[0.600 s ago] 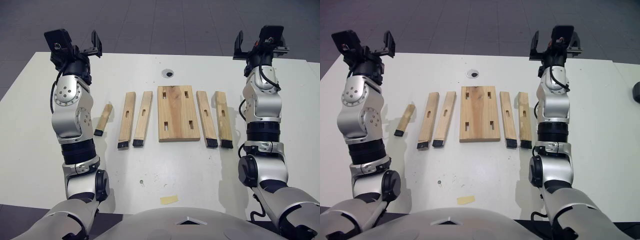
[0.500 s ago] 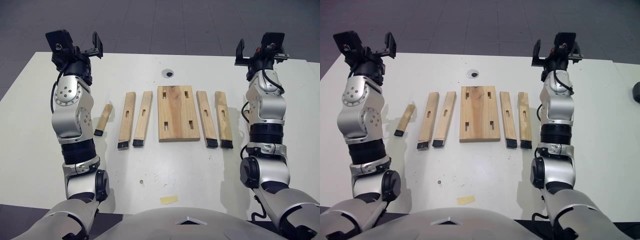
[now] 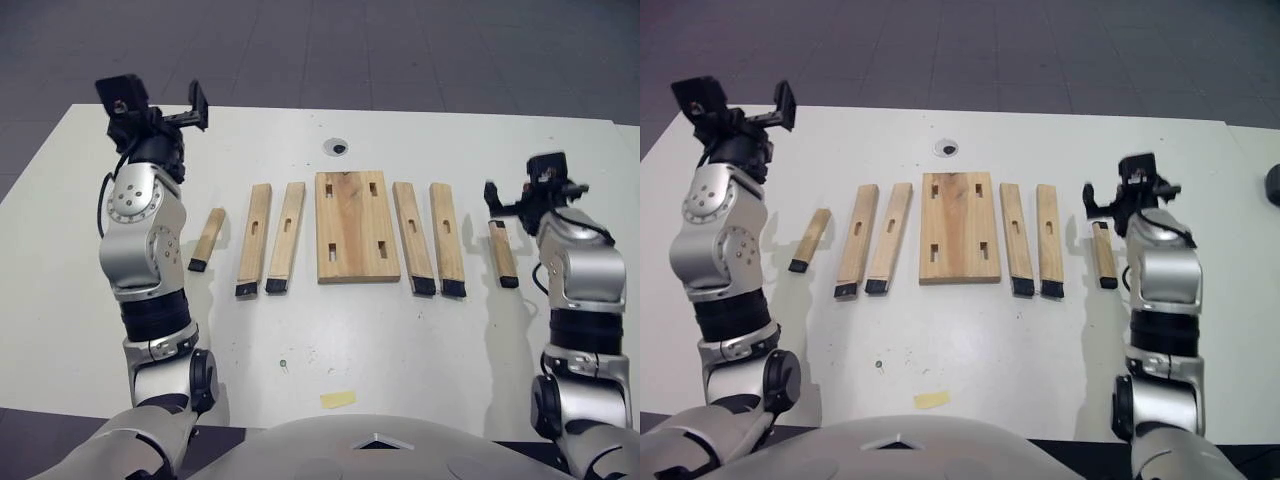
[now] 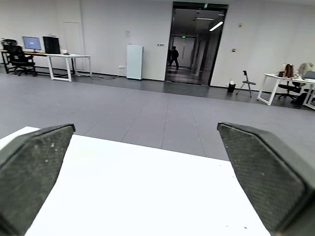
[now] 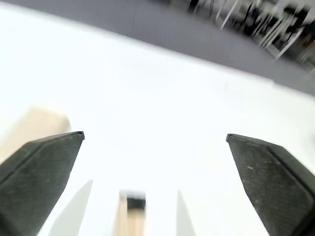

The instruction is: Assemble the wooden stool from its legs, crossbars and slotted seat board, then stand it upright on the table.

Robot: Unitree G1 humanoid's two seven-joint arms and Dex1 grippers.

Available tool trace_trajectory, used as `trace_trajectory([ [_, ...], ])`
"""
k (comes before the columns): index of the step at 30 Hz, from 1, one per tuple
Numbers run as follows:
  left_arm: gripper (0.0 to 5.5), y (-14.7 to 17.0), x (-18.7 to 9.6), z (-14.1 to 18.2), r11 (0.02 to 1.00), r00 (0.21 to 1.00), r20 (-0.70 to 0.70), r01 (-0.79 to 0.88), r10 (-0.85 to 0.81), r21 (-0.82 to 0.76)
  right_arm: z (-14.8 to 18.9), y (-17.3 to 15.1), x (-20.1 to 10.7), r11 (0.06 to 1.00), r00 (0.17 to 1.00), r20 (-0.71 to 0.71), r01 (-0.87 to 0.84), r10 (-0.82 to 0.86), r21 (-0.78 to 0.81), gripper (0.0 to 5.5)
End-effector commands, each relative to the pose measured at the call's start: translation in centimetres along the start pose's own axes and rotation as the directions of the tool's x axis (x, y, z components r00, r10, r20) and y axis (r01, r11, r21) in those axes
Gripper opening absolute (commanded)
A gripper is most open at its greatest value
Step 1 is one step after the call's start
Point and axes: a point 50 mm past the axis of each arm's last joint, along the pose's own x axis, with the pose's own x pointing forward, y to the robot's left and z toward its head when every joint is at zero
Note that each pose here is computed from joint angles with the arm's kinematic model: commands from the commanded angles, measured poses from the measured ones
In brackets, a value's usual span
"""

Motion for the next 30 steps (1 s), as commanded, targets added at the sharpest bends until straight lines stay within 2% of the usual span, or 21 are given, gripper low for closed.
trace_trajectory([
  [1,5.40,-0.3,-0.9,-0.7,1.000,0.999,-0.031,-0.010,0.010,-0.011,-1.5,0.8,-1.4,0.996,0.992,-0.096,-0.087,0.085,-0.020,5.37],
  [5,5.40,-0.4,-1.3,-1.0,1.000,0.999,-0.039,-0.025,0.025,-0.014,-2.6,1.4,-1.9,0.988,0.974,-0.177,-0.150,0.143,-0.024,5.37],
  [12,5.40,-0.5,-1.5,-1.3,0.999,0.998,-0.044,-0.042,0.040,-0.026,-4.0,-0.4,-0.9,0.995,0.957,-0.274,-0.085,0.094,0.048,5.37],
  [26,5.40,-0.4,-1.5,-0.9,0.997,0.997,-0.040,-0.068,0.067,-0.025,-5.7,0.1,-0.9,0.963,0.844,-0.482,-0.137,0.236,0.232,3.13],
  [30,5.40,-0.4,-1.4,-0.7,0.997,0.997,-0.039,-0.069,0.068,-0.023,-5.2,0.2,-0.6,0.958,0.838,-0.484,-0.145,0.253,0.249,2.58],
])
